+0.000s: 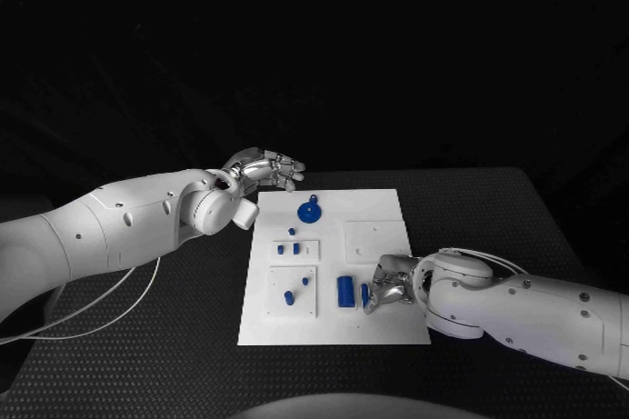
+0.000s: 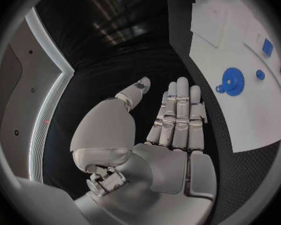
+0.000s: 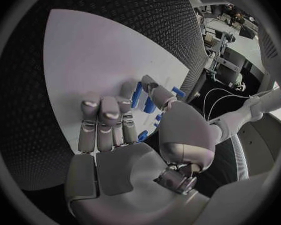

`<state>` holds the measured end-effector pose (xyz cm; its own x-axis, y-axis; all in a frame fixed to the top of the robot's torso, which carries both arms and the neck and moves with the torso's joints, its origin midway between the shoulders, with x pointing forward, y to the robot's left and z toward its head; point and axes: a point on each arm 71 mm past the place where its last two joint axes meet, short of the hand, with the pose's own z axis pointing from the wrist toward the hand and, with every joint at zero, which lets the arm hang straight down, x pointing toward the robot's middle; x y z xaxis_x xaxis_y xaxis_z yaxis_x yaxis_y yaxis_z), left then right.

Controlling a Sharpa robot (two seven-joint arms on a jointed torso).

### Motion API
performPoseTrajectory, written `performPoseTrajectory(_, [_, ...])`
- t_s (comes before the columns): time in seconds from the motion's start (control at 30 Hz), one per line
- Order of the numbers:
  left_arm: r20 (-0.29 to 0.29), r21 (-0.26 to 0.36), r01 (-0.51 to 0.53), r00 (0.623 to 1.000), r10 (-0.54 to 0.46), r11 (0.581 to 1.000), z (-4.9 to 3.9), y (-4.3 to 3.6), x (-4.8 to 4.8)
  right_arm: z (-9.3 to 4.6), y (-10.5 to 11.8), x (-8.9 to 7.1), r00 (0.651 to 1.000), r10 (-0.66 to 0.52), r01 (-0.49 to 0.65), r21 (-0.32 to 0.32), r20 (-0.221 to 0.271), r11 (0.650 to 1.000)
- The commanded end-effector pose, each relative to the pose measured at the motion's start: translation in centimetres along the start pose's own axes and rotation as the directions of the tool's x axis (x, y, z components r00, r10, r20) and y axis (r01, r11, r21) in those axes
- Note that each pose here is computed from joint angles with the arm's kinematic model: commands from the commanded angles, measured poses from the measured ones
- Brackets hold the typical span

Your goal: Assemble the parts on the task board

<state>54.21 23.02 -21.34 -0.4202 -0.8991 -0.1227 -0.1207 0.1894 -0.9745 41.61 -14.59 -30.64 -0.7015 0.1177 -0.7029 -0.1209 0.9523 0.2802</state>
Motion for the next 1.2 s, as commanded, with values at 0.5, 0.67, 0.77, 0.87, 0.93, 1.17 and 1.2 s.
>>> performPoseTrajectory(0.5, [-0.017,0.005,-0.005,1.0,0.005,1.0,0.0,-0.1,0.1,-0.9,-1.8,1.0,0.981,0.171,-0.173,-0.013,-0.088,0.985])
performPoseTrajectory(0.67, [-0.013,0.007,-0.006,1.0,0.006,1.0,-0.04,-0.09,0.01,-1.3,-2.5,0.1,0.98,0.19,-0.192,-0.022,-0.061,0.981])
performPoseTrajectory(0.77, [-0.003,0.015,-0.008,1.0,0.008,1.0,-0.07,-0.13,-0.14,-1.6,-2.8,-0.9,0.974,0.226,-0.227,-0.054,-0.035,0.972])
performPoseTrajectory(0.87, [0.015,0.033,-0.01,1.0,0.009,0.999,-0.07,-0.24,-0.38,-1.7,-2.9,-2.5,0.958,0.288,-0.285,-0.134,0.0,0.949])
performPoseTrajectory(0.93, [0.029,0.044,-0.007,1.0,0.006,0.999,-0.07,-0.28,-0.62,-1.6,-3.1,-4.0,0.937,0.348,-0.336,-0.186,0.031,0.923])
performPoseTrajectory(1.17, [0.071,0.074,0.032,0.997,-0.037,0.997,0.05,-0.33,-1.62,-0.6,-4.0,-9.4,0.834,0.546,-0.487,-0.358,0.08,0.797])
performPoseTrajectory(1.2, [0.078,0.078,0.036,0.996,-0.042,0.996,0.06,-0.32,-1.82,-0.5,-4.4,-10.3,0.81,0.578,-0.51,-0.376,0.092,0.774])
